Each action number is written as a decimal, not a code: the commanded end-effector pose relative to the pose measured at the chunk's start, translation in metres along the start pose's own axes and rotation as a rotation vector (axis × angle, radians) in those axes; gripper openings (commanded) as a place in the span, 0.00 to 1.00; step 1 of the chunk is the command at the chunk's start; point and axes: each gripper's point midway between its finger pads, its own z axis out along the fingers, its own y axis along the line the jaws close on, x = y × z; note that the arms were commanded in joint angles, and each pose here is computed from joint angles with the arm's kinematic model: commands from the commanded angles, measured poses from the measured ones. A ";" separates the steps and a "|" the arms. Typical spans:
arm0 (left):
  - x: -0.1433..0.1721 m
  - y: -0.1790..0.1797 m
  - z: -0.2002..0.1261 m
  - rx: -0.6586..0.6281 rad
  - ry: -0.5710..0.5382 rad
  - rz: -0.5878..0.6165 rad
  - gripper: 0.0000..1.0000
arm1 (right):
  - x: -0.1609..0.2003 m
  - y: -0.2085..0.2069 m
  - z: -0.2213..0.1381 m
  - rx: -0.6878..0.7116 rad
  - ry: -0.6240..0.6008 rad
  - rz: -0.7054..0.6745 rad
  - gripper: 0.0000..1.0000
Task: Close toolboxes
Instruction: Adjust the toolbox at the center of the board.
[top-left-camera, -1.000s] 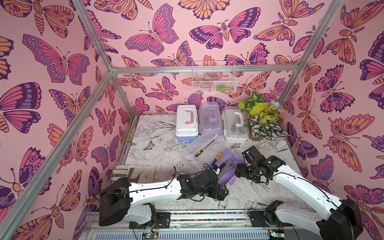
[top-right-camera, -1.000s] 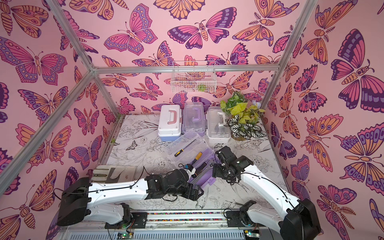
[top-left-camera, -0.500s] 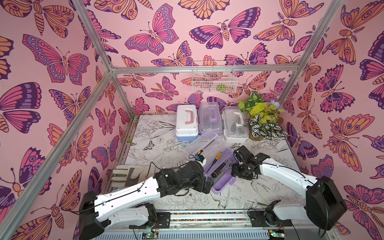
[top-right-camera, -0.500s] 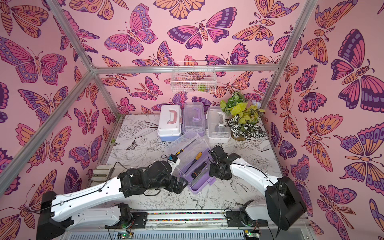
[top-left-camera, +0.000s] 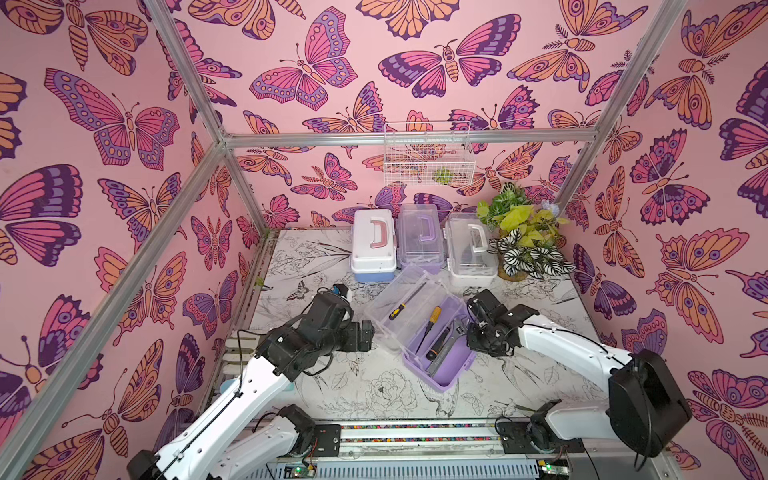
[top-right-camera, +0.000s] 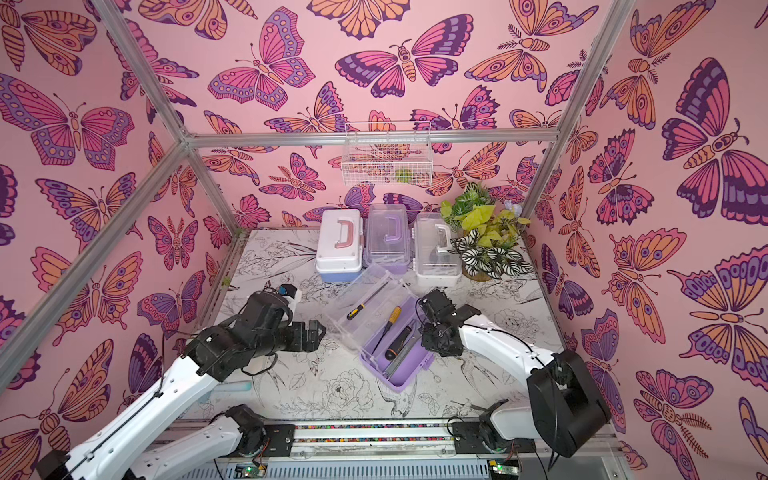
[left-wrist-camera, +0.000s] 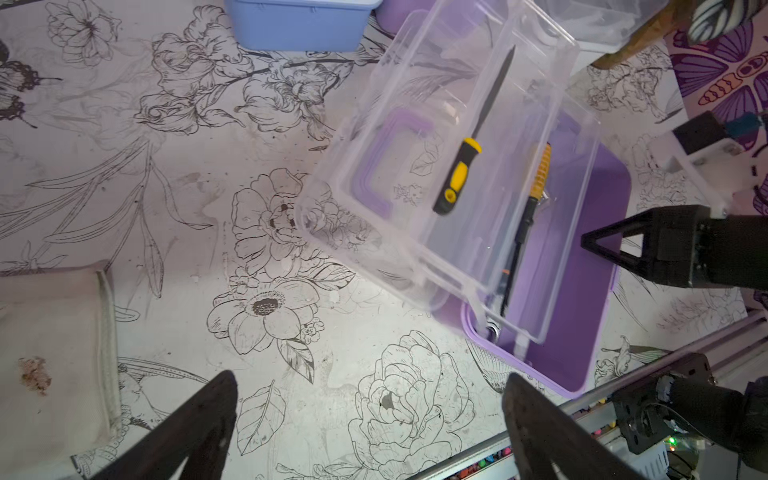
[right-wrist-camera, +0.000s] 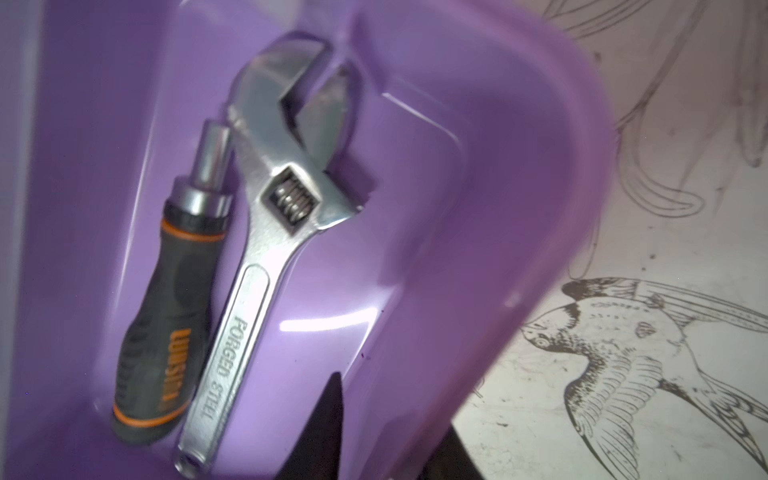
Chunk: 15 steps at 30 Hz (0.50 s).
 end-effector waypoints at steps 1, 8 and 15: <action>-0.002 0.008 -0.003 -0.005 0.016 0.024 0.99 | 0.005 -0.005 -0.001 0.052 0.035 -0.123 0.18; -0.012 0.032 0.014 -0.018 -0.001 -0.088 0.99 | -0.010 -0.002 -0.001 0.049 0.026 -0.191 0.10; 0.019 0.032 0.055 0.071 0.087 -0.229 0.94 | -0.039 0.009 -0.003 -0.062 -0.006 -0.220 0.07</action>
